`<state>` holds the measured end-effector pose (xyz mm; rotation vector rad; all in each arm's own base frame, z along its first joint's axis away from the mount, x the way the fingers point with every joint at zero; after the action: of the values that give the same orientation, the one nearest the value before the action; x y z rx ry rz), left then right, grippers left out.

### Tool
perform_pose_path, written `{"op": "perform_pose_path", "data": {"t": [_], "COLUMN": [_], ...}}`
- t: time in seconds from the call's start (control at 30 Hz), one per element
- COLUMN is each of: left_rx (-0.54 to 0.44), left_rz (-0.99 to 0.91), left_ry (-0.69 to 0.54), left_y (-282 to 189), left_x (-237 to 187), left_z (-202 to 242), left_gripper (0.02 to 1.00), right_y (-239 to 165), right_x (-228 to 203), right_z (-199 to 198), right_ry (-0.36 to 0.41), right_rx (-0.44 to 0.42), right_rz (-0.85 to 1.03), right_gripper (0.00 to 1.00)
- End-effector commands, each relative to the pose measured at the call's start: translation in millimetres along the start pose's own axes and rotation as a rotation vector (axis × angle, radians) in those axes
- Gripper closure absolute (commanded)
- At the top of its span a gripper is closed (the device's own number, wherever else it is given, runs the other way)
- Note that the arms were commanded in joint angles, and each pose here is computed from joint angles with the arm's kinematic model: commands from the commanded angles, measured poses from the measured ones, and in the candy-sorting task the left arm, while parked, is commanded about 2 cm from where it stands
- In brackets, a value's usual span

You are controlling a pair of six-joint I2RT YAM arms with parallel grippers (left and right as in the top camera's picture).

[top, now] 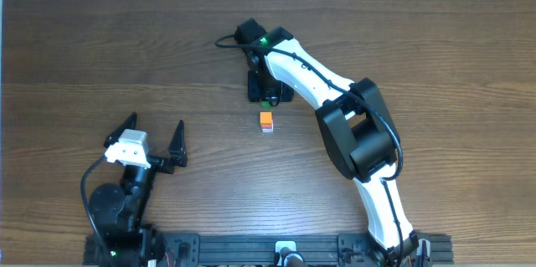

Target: Stack Cubes

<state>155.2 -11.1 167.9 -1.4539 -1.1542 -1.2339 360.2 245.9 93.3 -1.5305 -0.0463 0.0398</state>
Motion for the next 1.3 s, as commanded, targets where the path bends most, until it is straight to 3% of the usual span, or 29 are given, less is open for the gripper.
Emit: {"op": "perform_pose_path", "data": {"t": [0.03, 0.23, 0.4, 0.8, 1.3], "left_rx": [0.0, 0.0, 0.0, 0.0, 0.0], "left_rz": [-0.001, -0.001, -0.001, -0.001, -0.001], "left_ry": [0.015, 0.014, 0.015, 0.015, 0.014], "left_y": [0, 0, 0, 0, 0], "left_x": [-1, -1, -1, -1, -1], "left_z": [1, 1, 1, 1, 1], "left_gripper": [0.02, 0.018, 0.023, 0.02, 0.023], "right_y": [0, 0, 0, -4, -80], "right_x": [2, 2, 1, 1, -5], "right_z": [7, 7, 8, 9, 7], "right_ry": [-0.005, -0.005, -0.006, -0.009, -0.015], "right_rx": [0.012, 0.012, 0.018, 0.023, 0.081], "right_rz": [-0.008, -0.009, -0.005, -0.012, -0.16], "right_gripper": [0.597, 0.73, 0.785, 0.855, 0.853]}}
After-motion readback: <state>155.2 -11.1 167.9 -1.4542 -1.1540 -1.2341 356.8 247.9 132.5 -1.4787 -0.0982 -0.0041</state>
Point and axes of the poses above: each gripper's point midway between its finger pads, its own y axis out along the fingers, its own z axis along the line the jaws close on, x = y × z, the point moved 9 cm from there along -y, back along the fingers, and after that the axes turned 2 degrees about -y, right-handed, at the moved point
